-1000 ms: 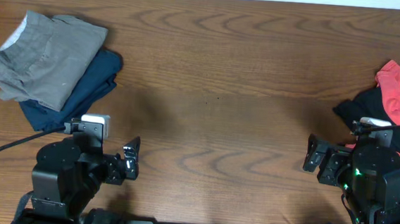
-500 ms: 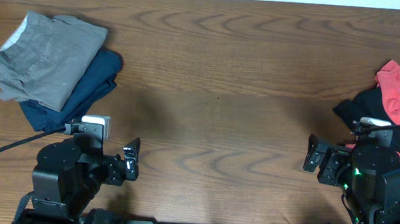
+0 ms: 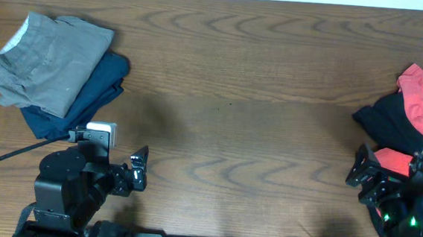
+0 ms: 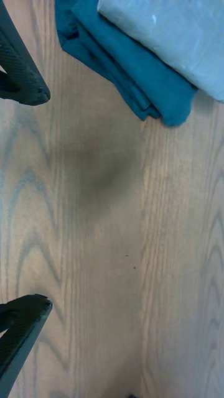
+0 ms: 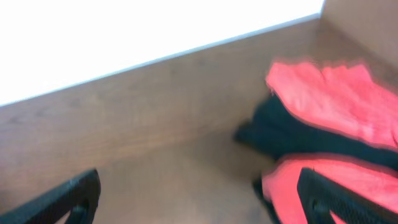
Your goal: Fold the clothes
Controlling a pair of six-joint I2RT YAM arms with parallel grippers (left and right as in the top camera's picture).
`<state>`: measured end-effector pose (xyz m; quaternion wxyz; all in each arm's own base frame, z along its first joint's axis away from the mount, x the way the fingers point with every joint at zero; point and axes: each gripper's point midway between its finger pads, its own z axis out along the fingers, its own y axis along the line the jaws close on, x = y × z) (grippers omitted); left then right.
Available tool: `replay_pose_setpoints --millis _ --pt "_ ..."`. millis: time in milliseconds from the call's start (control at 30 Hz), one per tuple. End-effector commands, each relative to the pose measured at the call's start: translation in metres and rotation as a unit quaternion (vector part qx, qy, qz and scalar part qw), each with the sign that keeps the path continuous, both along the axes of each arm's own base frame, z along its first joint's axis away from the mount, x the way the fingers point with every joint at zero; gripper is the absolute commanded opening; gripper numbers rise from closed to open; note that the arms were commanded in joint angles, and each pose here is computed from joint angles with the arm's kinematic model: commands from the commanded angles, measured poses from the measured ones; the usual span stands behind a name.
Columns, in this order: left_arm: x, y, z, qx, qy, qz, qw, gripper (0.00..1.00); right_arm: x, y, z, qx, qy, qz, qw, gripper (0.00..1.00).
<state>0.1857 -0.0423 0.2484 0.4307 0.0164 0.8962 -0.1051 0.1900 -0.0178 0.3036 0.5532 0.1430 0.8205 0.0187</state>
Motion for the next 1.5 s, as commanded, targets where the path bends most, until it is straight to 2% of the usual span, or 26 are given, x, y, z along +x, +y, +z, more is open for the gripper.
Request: replay_pose_setpoints --millis 0,367,633,733,933,1033,1467 --pt "0.0 0.002 0.002 -0.002 -0.004 0.008 1.0 0.98 0.004 0.011 -0.019 -0.066 -0.021 0.066 0.995 0.99" --pt "0.0 0.002 0.002 -0.002 -0.004 0.008 1.0 0.98 0.026 0.023 -0.055 -0.065 -0.196 0.094 0.974 0.99" --pt "0.0 0.002 0.002 -0.002 -0.004 0.008 1.0 0.98 0.048 0.023 -0.072 -0.091 -0.267 0.096 0.954 0.99" --pt "0.0 0.002 0.002 -0.002 -0.004 0.008 1.0 0.98 0.055 0.023 -0.097 -0.1 -0.256 0.098 0.956 0.99" --pt "0.0 0.002 0.002 -0.002 -0.004 0.008 1.0 0.98 0.056 0.026 -0.147 -0.089 -0.158 0.116 0.977 0.99" --pt "0.0 0.002 0.002 -0.002 -0.004 0.008 1.0 0.98 0.056 0.027 -0.146 -0.066 -0.161 0.114 0.978 0.99" --pt "0.0 0.002 0.002 -0.002 -0.004 0.008 1.0 0.98 0.056 0.027 -0.145 -0.064 -0.161 0.113 0.978 0.99"
